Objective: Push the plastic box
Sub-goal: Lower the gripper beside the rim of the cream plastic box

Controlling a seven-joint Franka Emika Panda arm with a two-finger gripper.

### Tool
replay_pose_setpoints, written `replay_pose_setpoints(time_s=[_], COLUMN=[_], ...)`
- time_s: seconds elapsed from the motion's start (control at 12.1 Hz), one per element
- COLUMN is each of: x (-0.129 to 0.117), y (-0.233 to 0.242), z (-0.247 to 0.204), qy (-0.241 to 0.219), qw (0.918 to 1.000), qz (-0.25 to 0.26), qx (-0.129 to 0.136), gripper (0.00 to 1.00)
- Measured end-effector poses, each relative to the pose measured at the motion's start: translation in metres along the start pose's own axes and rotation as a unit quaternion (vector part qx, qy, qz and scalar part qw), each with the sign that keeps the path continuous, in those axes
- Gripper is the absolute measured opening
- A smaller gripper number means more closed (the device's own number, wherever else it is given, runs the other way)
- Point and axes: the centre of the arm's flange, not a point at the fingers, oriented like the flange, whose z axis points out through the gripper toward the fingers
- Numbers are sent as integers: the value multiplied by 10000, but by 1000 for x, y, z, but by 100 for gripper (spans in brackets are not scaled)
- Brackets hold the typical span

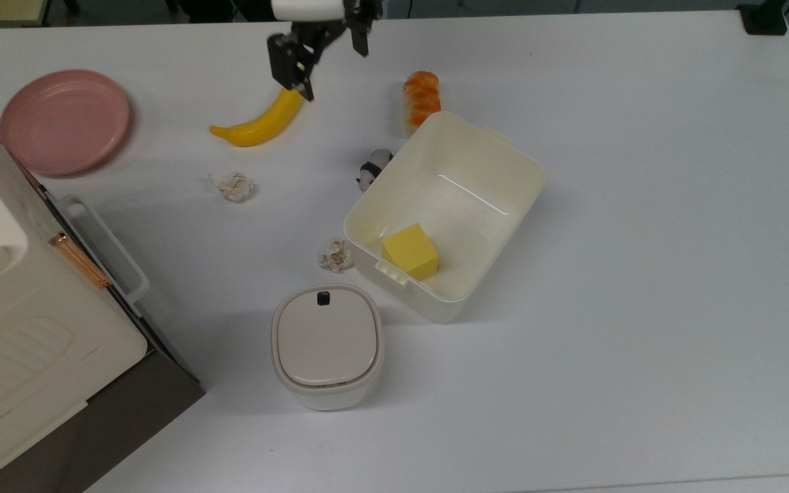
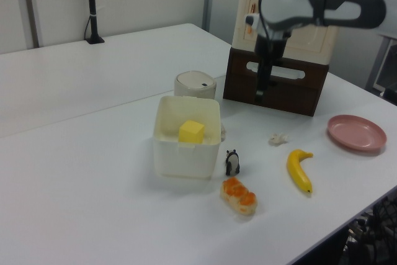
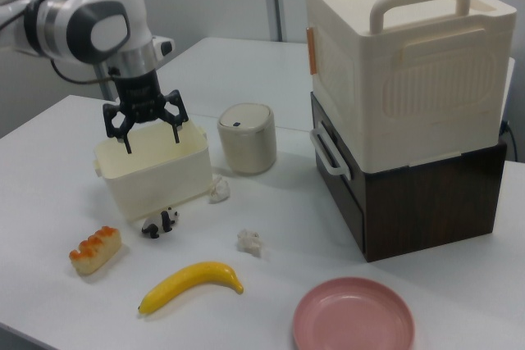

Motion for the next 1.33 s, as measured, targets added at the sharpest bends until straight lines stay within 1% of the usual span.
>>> replay_pose_setpoints(time_s=[0.17,0.41,0.83,1.16,1.33], x=[11,25,33,40,43], y=[-7,-15,-10,-10,-10], z=[21,48,69,87,93], qy=[52,65,45,-21,-3], qw=[9999,9996,9991,9988,9987], qz=[-112,-252,-429,-492,-513], qx=[-52,-53,-24,49,35], gripper=[100,100,100,100,100])
